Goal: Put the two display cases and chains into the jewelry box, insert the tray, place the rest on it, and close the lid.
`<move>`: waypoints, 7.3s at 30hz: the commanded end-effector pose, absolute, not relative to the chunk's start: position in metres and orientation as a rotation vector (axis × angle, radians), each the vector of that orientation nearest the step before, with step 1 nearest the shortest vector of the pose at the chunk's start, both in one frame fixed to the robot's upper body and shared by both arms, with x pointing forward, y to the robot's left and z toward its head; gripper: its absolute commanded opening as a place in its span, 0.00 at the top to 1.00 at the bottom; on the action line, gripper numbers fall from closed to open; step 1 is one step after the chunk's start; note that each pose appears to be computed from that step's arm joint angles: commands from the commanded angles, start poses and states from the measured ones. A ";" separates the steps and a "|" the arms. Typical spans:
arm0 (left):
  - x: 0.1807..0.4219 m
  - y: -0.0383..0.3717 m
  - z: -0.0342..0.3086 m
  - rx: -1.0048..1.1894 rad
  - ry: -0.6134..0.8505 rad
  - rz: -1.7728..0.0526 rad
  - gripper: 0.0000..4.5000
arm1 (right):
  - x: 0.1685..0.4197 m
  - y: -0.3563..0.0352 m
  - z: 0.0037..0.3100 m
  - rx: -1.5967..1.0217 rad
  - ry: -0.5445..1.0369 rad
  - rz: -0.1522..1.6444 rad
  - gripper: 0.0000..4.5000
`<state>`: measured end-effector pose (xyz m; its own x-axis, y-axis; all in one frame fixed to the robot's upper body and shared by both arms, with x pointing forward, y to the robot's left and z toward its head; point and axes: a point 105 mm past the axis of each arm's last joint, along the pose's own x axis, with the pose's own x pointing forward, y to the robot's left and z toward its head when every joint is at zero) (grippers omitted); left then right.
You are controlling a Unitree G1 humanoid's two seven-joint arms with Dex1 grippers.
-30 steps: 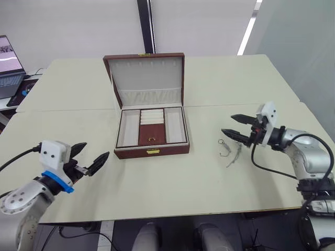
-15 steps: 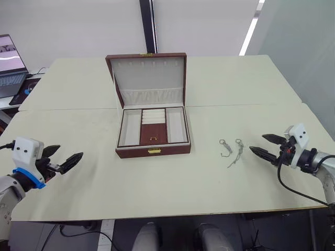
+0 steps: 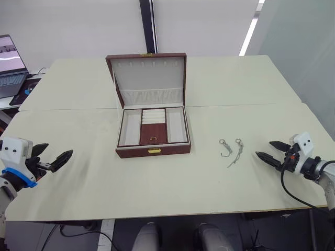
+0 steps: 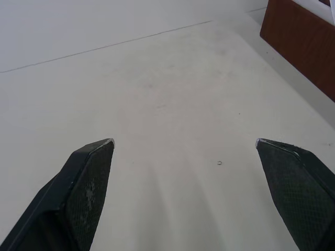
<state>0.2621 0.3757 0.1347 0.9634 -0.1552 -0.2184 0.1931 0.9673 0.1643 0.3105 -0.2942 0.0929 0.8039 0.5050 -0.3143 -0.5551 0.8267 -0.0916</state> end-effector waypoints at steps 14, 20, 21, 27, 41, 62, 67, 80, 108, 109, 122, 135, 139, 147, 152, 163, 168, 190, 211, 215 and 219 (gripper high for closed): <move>0.262 0.344 0.144 0.247 0.126 -0.286 0.00 | 0.311 -0.278 0.114 -0.162 0.187 0.564 0.01; 0.264 0.293 0.142 0.303 0.099 -0.501 0.00 | 0.306 -0.262 0.115 -0.106 0.133 0.476 0.01; 0.263 0.283 0.142 0.306 0.099 -0.544 0.00 | 0.305 -0.257 0.113 -0.113 0.132 0.464 0.01; 0.258 0.220 0.143 0.306 0.054 -0.780 0.00 | 0.304 -0.233 0.108 -0.070 0.089 0.341 0.01; 0.229 0.140 0.136 0.325 -0.063 -1.088 0.00 | 0.318 -0.220 0.082 -0.130 0.158 0.125 0.01; 0.234 0.128 0.140 0.306 -0.090 -1.078 0.00 | 0.316 -0.211 0.066 -0.128 0.300 0.107 0.81; 0.233 0.128 0.136 0.298 -0.091 -1.077 0.00 | 0.315 -0.212 0.066 -0.117 0.300 0.102 0.98; 0.227 0.131 0.126 0.274 -0.086 -1.046 0.00 | 0.320 -0.186 0.114 -0.042 0.071 0.302 0.98; 0.201 0.179 0.113 0.133 -0.096 -0.429 0.00 | 0.347 0.010 0.222 0.063 -0.114 1.072 0.98; 0.199 0.180 0.113 0.131 -0.097 -0.408 0.00 | 0.347 0.017 0.224 0.073 -0.117 1.091 0.98; 0.182 0.192 0.107 0.107 -0.109 -0.220 0.00 | 0.340 0.073 0.233 0.115 -0.134 1.238 0.98; 0.178 0.198 0.107 0.086 -0.118 -0.145 0.00 | 0.338 0.106 0.222 0.124 -0.114 1.278 0.98; 0.179 0.198 0.108 0.085 -0.122 -0.142 0.00 | 0.338 0.111 0.221 0.119 -0.112 1.282 0.98; 0.180 0.196 0.109 0.082 -0.123 -0.137 0.00 | 0.341 0.115 0.210 0.103 -0.083 1.275 0.98; 0.181 0.194 0.109 0.077 -0.125 -0.138 0.00 | 0.336 0.120 0.208 0.096 -0.078 1.293 0.98; 0.183 0.191 0.110 0.074 -0.126 -0.144 0.00 | 0.331 0.130 0.205 0.081 -0.065 1.300 0.98; 0.183 0.191 0.110 0.071 -0.125 -0.143 0.00 | 0.332 0.130 0.203 0.077 -0.054 1.294 0.90; 0.197 0.216 0.104 -0.005 0.028 -0.224 0.00 | 0.347 0.059 0.197 0.076 -0.108 1.299 0.00; 0.262 0.340 0.141 0.212 0.141 -0.245 0.00 | 0.332 -0.169 0.144 -0.177 0.061 0.917 0.00; 0.264 0.353 0.146 0.240 0.151 -0.225 0.00 | 0.322 -0.205 0.136 -0.186 0.108 0.825 0.00; 0.266 0.362 0.149 0.254 0.153 -0.206 0.00 | 0.314 -0.234 0.128 -0.216 0.159 0.752 0.00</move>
<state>0.2671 0.3540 0.1330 0.9561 -0.2026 -0.2117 0.2433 0.9514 0.1885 0.3135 -0.2262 0.1133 0.6988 0.6684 -0.2546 -0.7050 0.7039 -0.0868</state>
